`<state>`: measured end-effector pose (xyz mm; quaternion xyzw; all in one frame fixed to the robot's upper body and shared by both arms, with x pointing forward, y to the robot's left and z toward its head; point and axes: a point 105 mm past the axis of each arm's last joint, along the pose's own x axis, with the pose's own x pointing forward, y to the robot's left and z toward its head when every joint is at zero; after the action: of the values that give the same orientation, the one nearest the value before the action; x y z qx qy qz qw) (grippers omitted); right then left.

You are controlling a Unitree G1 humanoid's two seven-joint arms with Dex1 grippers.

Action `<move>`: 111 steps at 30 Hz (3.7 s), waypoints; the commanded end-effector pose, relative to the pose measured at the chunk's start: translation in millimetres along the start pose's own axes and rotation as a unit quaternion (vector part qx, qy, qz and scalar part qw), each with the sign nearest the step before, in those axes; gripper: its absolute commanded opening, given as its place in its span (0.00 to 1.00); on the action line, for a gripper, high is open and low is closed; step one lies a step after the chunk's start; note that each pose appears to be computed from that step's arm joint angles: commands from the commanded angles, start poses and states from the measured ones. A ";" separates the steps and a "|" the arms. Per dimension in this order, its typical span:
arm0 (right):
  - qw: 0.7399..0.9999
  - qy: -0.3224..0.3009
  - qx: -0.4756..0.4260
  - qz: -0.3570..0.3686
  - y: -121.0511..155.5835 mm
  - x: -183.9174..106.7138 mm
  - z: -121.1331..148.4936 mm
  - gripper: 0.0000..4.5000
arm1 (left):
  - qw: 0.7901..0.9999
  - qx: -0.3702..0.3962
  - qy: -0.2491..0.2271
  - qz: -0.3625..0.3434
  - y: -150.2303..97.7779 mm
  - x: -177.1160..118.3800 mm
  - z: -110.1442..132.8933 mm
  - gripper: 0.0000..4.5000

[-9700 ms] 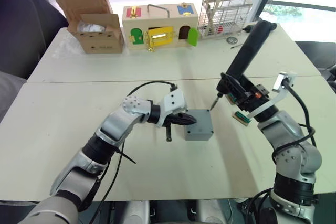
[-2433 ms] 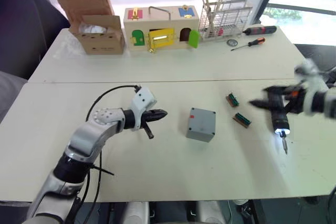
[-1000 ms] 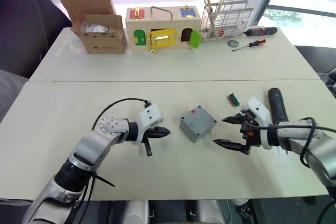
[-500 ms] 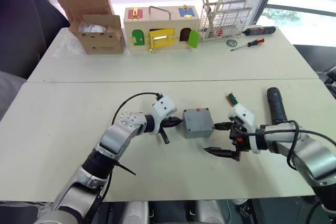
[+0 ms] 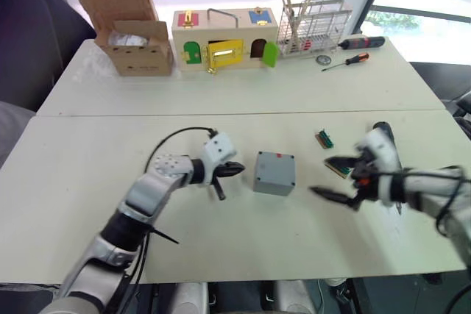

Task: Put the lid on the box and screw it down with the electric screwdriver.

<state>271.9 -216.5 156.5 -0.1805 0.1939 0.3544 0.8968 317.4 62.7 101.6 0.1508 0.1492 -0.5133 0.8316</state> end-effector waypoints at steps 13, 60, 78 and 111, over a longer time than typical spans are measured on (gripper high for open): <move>0.971 -0.119 0.104 -0.177 -93.5 43.6 -17.9 0.76 | 0.996 0.039 -0.064 -0.038 -13.3 -18.7 46.0 0.00; 0.952 -0.212 0.110 -0.193 -86.1 28.7 23.1 0.02 | 0.996 0.029 -0.063 -0.054 -20.3 -19.0 42.7 0.00; 0.975 -0.192 0.105 0.023 29.9 44.7 37.1 0.02 | 0.991 0.044 -0.033 -0.119 -38.1 -45.5 40.9 0.00; 0.985 -0.146 0.084 0.020 23.9 59.2 13.9 0.20 | 0.993 0.042 -0.040 -0.106 -34.9 -40.3 44.8 0.00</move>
<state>298.7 -161.1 128.3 -0.0348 0.1071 0.3723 0.9212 273.4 64.1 145.8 0.1468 0.1263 -0.6054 0.7720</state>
